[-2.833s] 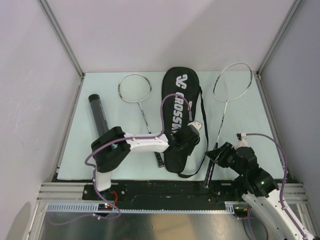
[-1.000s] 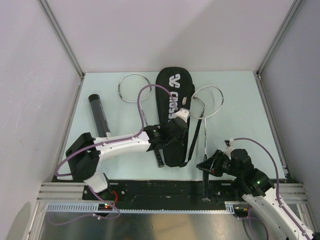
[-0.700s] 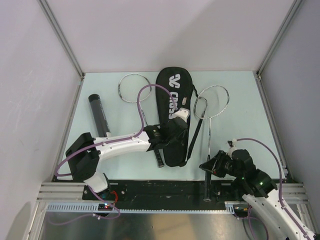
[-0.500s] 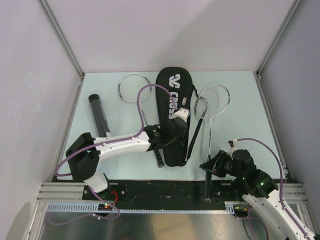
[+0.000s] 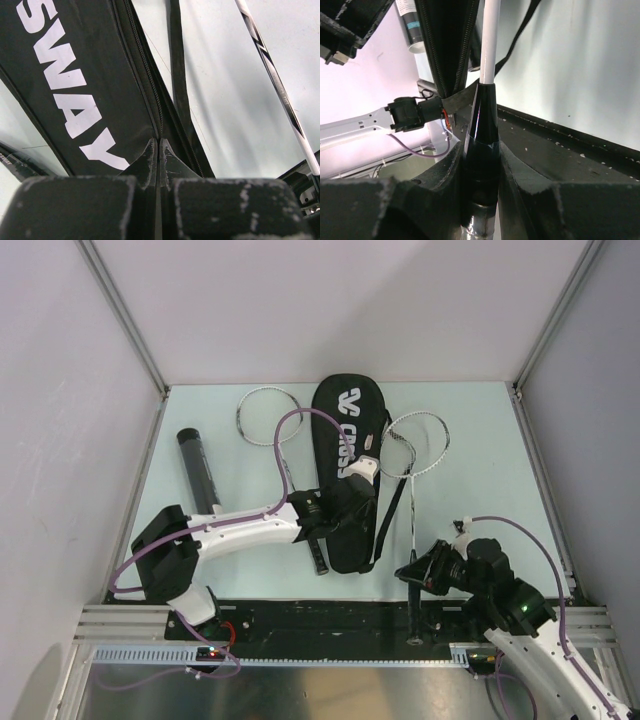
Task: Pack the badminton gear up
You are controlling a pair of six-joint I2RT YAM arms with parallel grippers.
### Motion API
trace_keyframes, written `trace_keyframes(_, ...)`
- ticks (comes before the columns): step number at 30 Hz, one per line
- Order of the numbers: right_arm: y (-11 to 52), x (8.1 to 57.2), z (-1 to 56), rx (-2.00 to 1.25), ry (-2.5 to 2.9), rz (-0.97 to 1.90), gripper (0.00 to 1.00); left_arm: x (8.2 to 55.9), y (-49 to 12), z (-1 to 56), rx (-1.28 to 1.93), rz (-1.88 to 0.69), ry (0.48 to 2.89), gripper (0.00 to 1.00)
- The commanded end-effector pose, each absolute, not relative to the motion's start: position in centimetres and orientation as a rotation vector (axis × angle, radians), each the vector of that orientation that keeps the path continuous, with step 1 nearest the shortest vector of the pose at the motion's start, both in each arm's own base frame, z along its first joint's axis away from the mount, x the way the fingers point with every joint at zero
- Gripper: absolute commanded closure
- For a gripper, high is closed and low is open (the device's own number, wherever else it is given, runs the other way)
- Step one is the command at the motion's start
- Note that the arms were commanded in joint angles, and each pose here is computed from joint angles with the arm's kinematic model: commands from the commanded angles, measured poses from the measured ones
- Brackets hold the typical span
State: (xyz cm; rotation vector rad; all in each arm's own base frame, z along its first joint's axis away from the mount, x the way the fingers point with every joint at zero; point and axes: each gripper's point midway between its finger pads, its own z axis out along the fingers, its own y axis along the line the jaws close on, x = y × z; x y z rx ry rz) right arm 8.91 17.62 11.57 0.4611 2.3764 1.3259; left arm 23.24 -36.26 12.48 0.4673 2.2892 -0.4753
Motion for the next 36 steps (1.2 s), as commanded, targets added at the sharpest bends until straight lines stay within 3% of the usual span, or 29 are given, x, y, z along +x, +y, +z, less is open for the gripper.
trace_keyframes(1,19.1,8.8,14.8,0.352,2.267,1.49,1.0,24.4,-36.4,13.8,0.423,-0.476,2.232,1.0)
trace_keyframes(16,22.0,7.9,14.1,0.236,2.266,1.737,1.0,23.3,-37.8,14.5,0.515,-0.59,2.224,1.0)
trace_keyframes(29,25.2,9.1,14.0,-0.073,2.326,1.728,1.0,18.7,-37.9,15.4,0.773,-0.861,2.087,1.0)
trace_keyframes(36,25.1,11.8,14.5,-0.059,2.287,1.643,1.0,17.0,-37.3,16.0,0.883,-0.916,2.015,1.0)
